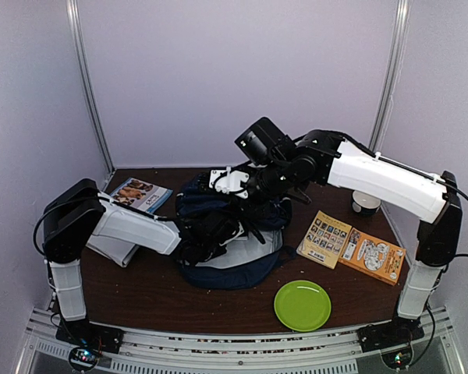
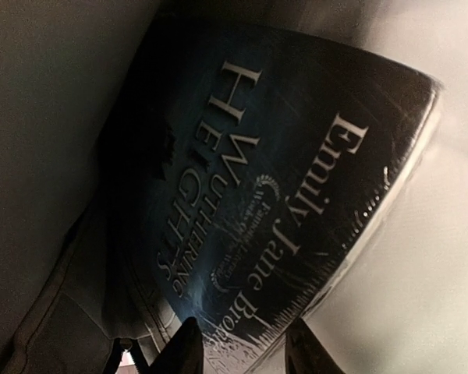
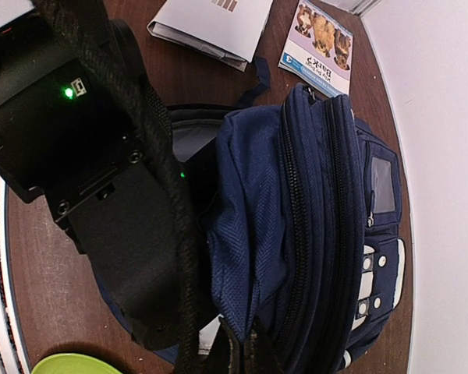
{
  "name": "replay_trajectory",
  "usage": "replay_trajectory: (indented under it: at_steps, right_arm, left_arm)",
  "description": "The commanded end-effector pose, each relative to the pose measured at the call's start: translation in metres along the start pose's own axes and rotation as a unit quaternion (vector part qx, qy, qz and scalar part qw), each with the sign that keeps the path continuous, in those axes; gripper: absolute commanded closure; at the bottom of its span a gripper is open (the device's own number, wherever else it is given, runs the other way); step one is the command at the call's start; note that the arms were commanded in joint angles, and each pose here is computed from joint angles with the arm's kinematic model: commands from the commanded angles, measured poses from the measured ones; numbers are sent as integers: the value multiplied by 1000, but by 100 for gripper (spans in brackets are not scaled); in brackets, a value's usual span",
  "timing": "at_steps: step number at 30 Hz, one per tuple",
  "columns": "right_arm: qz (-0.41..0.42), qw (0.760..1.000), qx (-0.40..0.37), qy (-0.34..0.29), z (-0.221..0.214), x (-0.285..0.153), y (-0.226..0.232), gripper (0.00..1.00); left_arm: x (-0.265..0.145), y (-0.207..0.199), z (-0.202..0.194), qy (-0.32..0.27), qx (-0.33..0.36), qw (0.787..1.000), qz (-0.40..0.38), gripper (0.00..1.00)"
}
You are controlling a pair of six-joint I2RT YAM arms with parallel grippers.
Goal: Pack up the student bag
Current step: Adjust the book in the largest pocket of the bag, then place the student bag in the largest pocket of the bag.
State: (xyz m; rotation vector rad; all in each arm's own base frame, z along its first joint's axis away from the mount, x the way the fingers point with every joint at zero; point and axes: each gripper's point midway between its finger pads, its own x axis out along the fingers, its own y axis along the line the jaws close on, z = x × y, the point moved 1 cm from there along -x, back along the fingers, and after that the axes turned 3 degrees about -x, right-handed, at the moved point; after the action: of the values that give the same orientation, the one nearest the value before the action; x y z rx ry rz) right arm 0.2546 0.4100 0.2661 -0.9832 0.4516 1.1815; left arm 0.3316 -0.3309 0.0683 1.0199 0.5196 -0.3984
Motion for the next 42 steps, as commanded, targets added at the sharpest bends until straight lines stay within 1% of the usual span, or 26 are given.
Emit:
replay_trajectory:
  at_steps: [1, 3, 6, 9, 13, 16, 19, 22, 25, 26, 28, 29, 32, 35, 37, 39, 42]
  right_arm:
    - [-21, 999, -12, -44, 21, -29, -5, 100]
    - [-30, 999, -10, -37, 18, -26, -8, 100]
    - [-44, 999, -7, -28, 15, -21, -14, 100]
    - [-44, 999, 0, -17, 10, -10, -16, 100]
    - [-35, 999, 3, -2, 3, 7, -14, 100]
    - [-28, 1000, 5, 6, -1, 17, -12, 100]
    - [-19, 1000, 9, 9, -2, 24, -10, 100]
    - [12, 1000, 15, 14, -8, 36, 3, 100]
    - [50, 998, 25, 23, -19, 49, 21, 100]
    - [64, 997, 28, 26, -23, 53, 28, 96]
    - [91, 995, 33, 34, -30, 56, 40, 81]
    - [105, 993, 35, 38, -33, 55, 46, 76]
    - [122, 991, 34, 48, -42, 41, 55, 65]
    - [108, 993, 33, 41, -51, 9, 52, 59]
    - [96, 993, 48, 40, -65, -10, 46, 56]
    - [85, 993, 69, 54, -90, -26, 39, 55]
    - [84, 984, 127, 95, -145, -42, 27, 55]
  left_arm:
    - [-6, 15, 5, -23, -39, 999, 5, 61]
    - [-20, 13, 11, -43, -40, 998, -4, 61]
    - [-47, 5, 28, -86, -35, 995, -37, 60]
    - [-71, 1, 36, -106, -41, 992, -51, 59]
    - [-100, -7, 33, -117, -51, 989, -76, 59]
    - [-127, -35, 25, -132, -43, 979, -147, 61]
    - [-153, -55, 16, -139, -46, 972, -185, 63]
    - [-178, -69, 13, -155, -62, 963, -211, 63]
    - [-194, -79, 15, -163, -83, 956, -231, 63]
    - [-197, -81, 16, -165, -89, 953, -237, 63]
    - [-202, -85, 18, -169, -95, 950, -243, 63]
    - [-203, -85, 19, -170, -101, 950, -244, 63]
    - [-207, -83, 25, -179, -117, 946, -245, 63]
    - [-211, -81, 35, -197, -134, 939, -250, 63]
    - [-214, -77, 45, -209, -144, 935, -247, 62]
    - [-215, -73, 54, -218, -154, 934, -238, 60]
    - [-213, -65, 67, -224, -168, 935, -218, 57]
